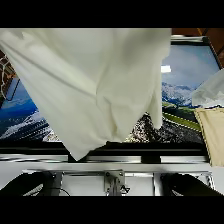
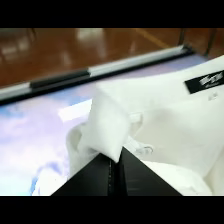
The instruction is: Fold the shirts.
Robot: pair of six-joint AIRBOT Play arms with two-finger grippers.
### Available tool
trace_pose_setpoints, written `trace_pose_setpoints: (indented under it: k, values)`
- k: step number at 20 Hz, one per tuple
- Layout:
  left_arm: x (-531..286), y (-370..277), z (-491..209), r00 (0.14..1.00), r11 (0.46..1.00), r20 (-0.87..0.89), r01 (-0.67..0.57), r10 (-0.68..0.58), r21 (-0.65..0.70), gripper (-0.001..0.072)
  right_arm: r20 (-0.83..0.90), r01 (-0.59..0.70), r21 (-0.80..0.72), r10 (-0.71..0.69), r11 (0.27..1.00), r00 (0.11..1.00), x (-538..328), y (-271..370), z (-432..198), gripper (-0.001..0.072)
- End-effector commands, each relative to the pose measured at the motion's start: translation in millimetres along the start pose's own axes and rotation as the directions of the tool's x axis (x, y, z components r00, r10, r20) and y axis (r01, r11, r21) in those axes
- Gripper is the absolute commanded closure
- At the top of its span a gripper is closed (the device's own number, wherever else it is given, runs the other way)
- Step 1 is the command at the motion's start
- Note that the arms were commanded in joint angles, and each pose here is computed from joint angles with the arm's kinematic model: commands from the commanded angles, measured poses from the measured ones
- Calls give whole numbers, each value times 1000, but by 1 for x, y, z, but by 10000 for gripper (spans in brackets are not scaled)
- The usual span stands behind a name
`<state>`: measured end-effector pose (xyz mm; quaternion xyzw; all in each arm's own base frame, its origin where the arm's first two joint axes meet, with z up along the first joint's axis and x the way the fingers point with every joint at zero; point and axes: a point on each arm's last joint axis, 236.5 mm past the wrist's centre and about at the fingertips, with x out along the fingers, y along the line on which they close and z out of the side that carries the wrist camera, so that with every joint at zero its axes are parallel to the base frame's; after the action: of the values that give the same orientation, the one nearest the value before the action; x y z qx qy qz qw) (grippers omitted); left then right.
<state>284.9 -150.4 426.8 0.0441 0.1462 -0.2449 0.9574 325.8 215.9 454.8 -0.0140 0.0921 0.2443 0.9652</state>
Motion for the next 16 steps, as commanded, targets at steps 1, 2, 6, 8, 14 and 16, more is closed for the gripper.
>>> trace_pose_setpoints:
  k: [1,2,6,8,14,16]
  values:
    - [24,31,-98,925,994,-364,-105,109,30,655,-413,49,16,-38,999,910,38,3,-113,603]
    - [39,31,-129,886,994,-452,-100,104,33,655,-518,47,0,-40,999,854,50,7,-147,602]
    - [72,37,-259,680,989,-727,-145,94,-7,655,-769,8,-114,-93,993,633,81,11,-242,602]
    - [77,32,-302,616,987,-785,-154,67,-37,656,-792,-16,-125,-90,992,604,92,15,-257,602]
    - [107,28,-295,713,983,-701,-151,32,-109,174,-827,-93,-41,19,995,562,93,43,-272,602]
    - [104,31,-296,708,973,-706,-180,24,-147,20,-829,-110,-49,21,993,558,90,51,-273,603]
